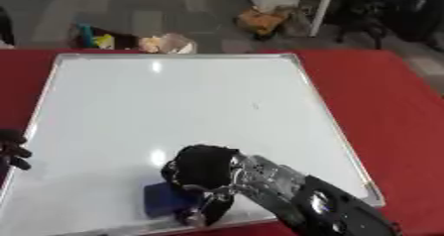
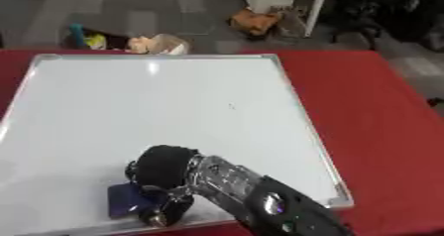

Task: Wipe the whiteboard clean with a brush.

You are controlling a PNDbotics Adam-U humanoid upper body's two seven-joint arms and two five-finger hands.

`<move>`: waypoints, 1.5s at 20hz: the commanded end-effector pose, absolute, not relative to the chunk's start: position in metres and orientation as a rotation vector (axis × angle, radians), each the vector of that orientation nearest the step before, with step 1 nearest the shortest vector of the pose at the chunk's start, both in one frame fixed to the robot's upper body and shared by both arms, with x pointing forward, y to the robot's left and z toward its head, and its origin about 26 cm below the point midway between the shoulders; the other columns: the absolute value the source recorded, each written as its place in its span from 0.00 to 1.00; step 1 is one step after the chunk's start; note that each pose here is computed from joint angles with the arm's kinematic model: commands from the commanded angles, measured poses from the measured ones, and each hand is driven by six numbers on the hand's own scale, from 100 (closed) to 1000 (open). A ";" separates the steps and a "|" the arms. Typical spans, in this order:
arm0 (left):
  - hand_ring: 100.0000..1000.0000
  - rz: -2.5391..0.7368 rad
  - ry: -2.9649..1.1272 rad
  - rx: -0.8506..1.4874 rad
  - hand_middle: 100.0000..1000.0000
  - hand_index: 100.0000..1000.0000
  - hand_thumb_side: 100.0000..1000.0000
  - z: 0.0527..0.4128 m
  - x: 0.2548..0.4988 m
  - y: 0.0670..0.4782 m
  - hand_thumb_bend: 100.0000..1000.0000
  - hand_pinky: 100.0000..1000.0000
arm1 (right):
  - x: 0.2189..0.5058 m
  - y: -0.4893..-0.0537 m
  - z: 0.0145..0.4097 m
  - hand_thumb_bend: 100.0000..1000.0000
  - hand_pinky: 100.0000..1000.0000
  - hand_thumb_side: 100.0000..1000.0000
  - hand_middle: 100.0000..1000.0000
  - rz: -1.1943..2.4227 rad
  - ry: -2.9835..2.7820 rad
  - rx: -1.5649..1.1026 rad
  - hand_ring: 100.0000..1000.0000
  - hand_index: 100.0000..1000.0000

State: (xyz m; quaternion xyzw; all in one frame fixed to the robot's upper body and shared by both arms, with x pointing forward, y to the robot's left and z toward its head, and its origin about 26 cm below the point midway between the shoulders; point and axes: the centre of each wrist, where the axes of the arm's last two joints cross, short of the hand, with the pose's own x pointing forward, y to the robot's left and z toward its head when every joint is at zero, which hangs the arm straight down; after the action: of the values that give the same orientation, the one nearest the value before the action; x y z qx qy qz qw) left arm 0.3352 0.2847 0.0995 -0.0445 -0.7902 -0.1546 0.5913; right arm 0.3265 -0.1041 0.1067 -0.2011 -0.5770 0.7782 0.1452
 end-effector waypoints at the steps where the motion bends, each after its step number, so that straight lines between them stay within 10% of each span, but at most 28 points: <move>1: 0.49 -0.375 -1.860 -0.096 0.51 0.62 0.91 0.108 0.337 0.284 0.66 0.42 | 0.326 -0.107 0.119 0.06 0.63 0.19 0.48 2.224 -1.691 -0.610 0.51 0.21; 23: 0.49 -0.364 -1.852 -0.089 0.51 0.62 0.91 0.105 0.335 0.287 0.66 0.42 | 0.314 -0.129 0.153 0.10 0.64 0.17 0.48 2.180 -1.707 -0.664 0.52 0.21; 30: 0.49 -0.353 -1.854 -0.074 0.51 0.62 0.91 0.105 0.334 0.290 0.67 0.42 | 0.337 -0.196 0.157 0.20 0.65 0.15 0.49 1.992 -1.525 -0.932 0.53 0.22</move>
State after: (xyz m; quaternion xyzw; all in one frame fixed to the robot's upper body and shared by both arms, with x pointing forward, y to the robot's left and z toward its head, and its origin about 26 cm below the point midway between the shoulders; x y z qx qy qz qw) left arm 0.3331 0.2866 0.0961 -0.0395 -0.7876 -0.1483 0.5968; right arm 0.3324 -0.1788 0.1451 -0.3022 -0.5620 0.7366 0.2241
